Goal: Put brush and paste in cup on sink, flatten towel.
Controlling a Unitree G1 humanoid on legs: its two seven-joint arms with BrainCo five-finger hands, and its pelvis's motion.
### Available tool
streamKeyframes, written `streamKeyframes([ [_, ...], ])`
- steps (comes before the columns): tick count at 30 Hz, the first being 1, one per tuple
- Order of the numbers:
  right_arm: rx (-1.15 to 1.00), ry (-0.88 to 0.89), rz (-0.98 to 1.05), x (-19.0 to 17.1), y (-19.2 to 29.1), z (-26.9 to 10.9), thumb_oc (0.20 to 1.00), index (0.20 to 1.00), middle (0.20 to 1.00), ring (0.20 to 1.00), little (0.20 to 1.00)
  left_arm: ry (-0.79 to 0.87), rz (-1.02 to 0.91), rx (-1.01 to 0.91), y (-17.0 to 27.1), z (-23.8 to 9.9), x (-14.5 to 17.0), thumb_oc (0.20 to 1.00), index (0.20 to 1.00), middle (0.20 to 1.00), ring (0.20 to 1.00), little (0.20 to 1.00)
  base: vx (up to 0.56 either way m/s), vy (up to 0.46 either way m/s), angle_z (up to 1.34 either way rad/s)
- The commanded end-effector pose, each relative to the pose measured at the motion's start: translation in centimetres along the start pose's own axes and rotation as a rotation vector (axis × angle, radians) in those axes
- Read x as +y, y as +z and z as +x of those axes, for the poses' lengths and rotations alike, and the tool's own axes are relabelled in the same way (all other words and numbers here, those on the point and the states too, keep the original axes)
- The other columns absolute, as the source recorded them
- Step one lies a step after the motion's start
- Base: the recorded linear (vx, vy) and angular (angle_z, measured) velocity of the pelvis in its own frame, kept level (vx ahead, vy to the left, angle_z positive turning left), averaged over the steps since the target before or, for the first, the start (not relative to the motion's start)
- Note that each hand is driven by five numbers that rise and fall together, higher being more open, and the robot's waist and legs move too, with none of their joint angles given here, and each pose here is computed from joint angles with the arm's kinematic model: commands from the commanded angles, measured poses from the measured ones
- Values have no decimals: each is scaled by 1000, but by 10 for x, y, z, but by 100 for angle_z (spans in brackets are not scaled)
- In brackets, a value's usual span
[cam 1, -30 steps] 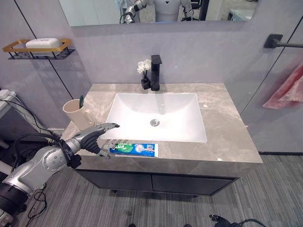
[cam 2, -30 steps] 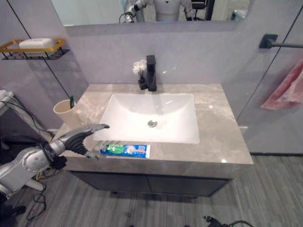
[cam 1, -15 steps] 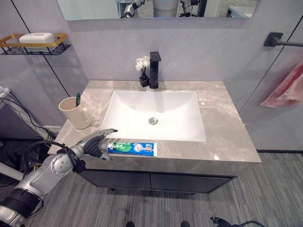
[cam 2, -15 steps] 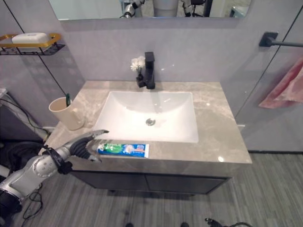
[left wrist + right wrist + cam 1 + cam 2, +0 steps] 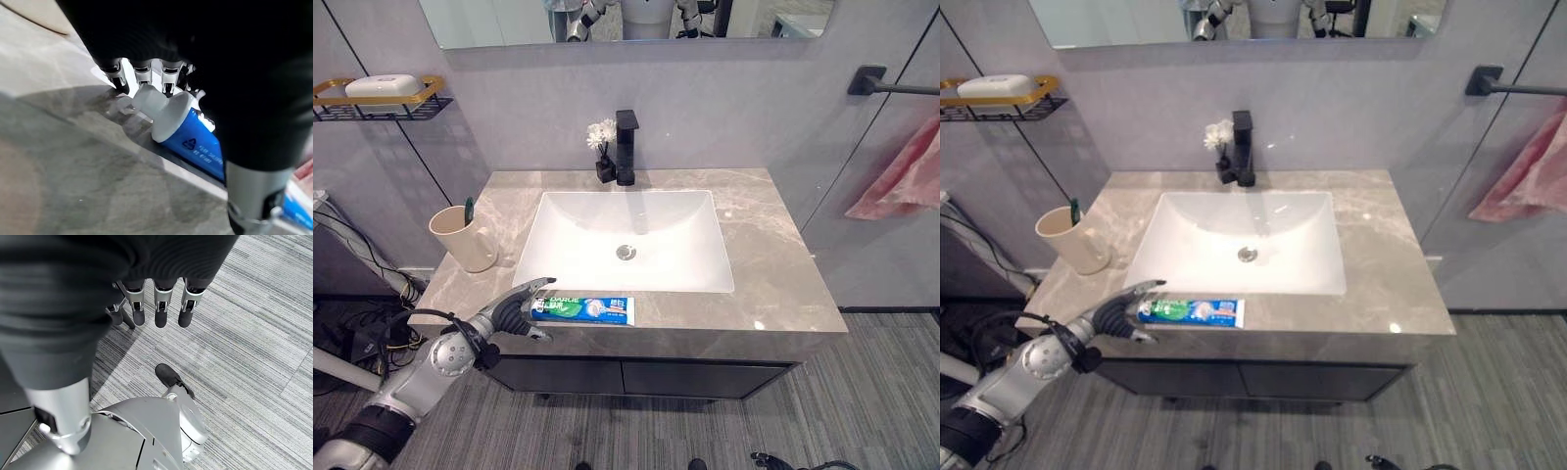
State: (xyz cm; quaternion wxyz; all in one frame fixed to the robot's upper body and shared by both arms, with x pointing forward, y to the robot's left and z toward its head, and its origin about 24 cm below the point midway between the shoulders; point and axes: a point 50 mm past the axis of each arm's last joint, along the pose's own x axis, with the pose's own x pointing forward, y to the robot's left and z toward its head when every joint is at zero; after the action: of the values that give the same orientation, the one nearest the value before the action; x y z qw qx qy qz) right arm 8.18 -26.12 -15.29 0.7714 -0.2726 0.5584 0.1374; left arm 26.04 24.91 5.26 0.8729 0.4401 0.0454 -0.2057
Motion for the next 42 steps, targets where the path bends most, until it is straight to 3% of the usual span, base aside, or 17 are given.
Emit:
streamKeyframes([
  [1,-11,-1,14,-4,12,3,1000,1000,1000,1000,1000,84,-7,1,-1,0,22,1000,1000,1000,1000,1000,11,8,-3],
  [8,-11,3,9,-4,13,4,1000,1000,1000,1000,1000,58,-4,19,-5,1,15,1000,1000,1000,1000,1000,12,3,-7],
  [9,-11,3,9,-4,13,4,1000,1000,1000,1000,1000,58,-4,19,-5,1,15,944,944,944,944,944,11,3,-5],
  [10,-10,3,11,-4,13,4,1000,1000,1000,1000,1000,48,8,20,-5,1,14,881,881,881,881,881,0,0,0],
  [11,-13,3,10,-4,14,4,1000,1000,1000,1000,1000,40,30,20,-4,1,15,655,655,655,655,655,0,0,0],
  [12,-14,2,9,-4,14,4,1000,1000,1000,1000,1000,35,48,19,-4,1,15,479,479,479,479,479,0,0,0],
  [14,-15,0,9,-5,15,4,1000,1000,1000,1000,1000,12,99,16,-2,2,15,216,216,216,216,216,0,0,0],
  [20,-13,-10,19,-8,16,4,1000,1000,1000,1000,1000,-119,298,-24,9,0,15,200,200,200,200,200,0,0,0],
  [31,144,-13,112,-2,-21,-2,1000,1000,1000,1000,1000,-160,358,-57,16,-4,13,200,200,200,200,200,0,0,0],
  [37,231,-75,343,-5,-51,-12,1000,1000,1000,1000,1000,-117,361,-75,19,-4,17,200,200,200,200,200,0,0,0],
  [42,236,-178,661,-10,-66,-18,1000,1000,1000,1000,1000,96,385,-96,23,-3,35,200,200,200,200,200,0,0,0],
])
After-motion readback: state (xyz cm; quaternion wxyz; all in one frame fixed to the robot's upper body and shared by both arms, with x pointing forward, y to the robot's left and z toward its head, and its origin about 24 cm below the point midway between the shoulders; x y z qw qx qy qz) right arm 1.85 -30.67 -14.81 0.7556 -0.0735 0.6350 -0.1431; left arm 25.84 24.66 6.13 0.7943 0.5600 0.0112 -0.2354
